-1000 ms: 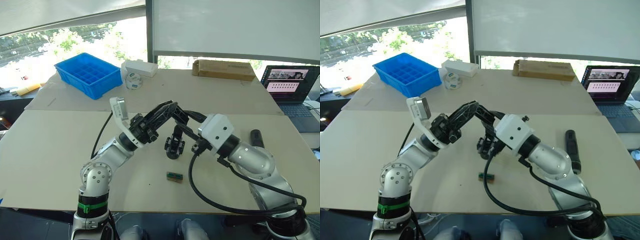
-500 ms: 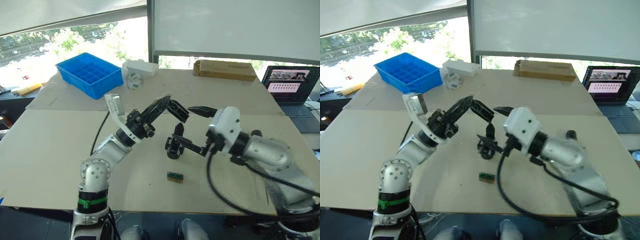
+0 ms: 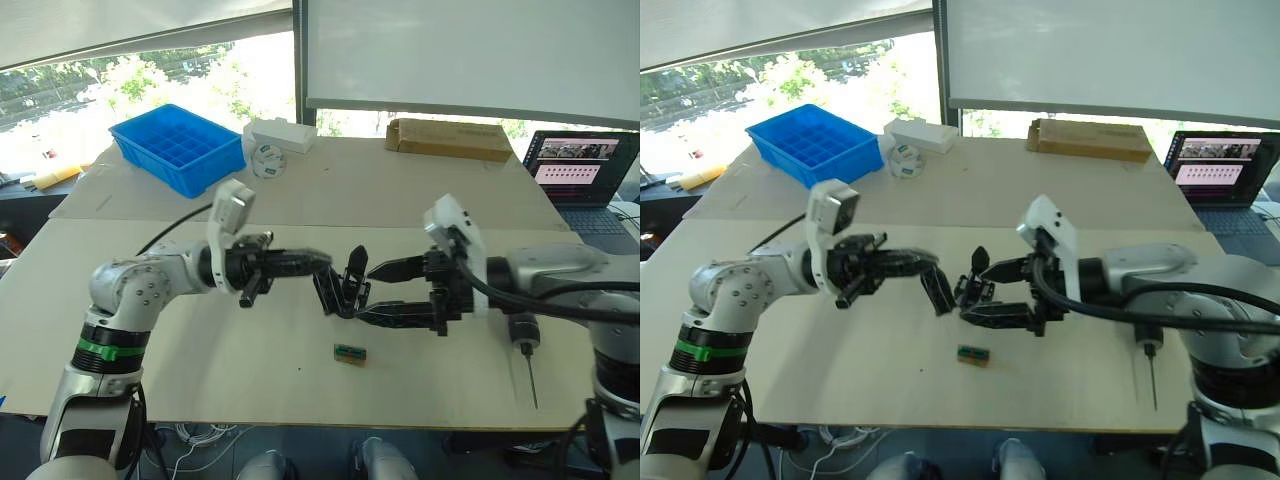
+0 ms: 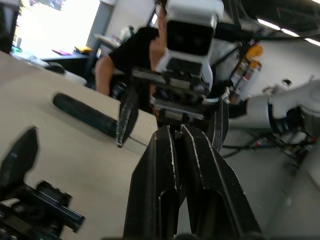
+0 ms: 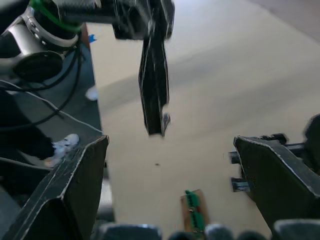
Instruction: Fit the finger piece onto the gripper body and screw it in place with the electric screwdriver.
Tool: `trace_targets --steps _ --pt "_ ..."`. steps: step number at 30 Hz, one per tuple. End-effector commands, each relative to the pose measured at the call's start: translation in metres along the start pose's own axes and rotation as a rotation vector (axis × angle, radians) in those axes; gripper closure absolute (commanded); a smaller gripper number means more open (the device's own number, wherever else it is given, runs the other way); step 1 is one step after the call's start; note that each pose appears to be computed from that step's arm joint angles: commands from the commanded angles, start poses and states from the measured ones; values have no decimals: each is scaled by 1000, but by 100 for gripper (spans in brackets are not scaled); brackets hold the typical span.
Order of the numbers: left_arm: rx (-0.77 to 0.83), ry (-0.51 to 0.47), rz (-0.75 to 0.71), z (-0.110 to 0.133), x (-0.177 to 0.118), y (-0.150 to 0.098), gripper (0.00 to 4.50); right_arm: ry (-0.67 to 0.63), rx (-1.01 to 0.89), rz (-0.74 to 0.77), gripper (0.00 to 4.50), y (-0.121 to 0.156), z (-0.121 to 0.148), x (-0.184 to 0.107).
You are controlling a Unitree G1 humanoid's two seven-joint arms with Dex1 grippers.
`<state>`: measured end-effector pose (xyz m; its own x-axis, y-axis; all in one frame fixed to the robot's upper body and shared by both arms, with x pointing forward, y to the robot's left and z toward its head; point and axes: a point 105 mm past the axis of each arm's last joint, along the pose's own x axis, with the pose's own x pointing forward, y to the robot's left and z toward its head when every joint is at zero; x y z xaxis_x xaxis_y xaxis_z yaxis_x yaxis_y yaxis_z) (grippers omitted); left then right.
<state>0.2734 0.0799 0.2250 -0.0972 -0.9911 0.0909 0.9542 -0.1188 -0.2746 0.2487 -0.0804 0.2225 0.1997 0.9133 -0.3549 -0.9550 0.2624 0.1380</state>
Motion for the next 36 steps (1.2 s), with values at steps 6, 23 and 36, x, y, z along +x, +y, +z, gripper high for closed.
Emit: trace_targets --steps 6,23,36 --pt "76 17 -70 6 13 -9 450 22 54 79 8 16 4 22" --pt "79 40 -68 -4 12 -9 450 51 84 48 234 16 -2 30" --pt "127 -42 4 10 -1 0 237 26 43 94 409 26 -5 19"
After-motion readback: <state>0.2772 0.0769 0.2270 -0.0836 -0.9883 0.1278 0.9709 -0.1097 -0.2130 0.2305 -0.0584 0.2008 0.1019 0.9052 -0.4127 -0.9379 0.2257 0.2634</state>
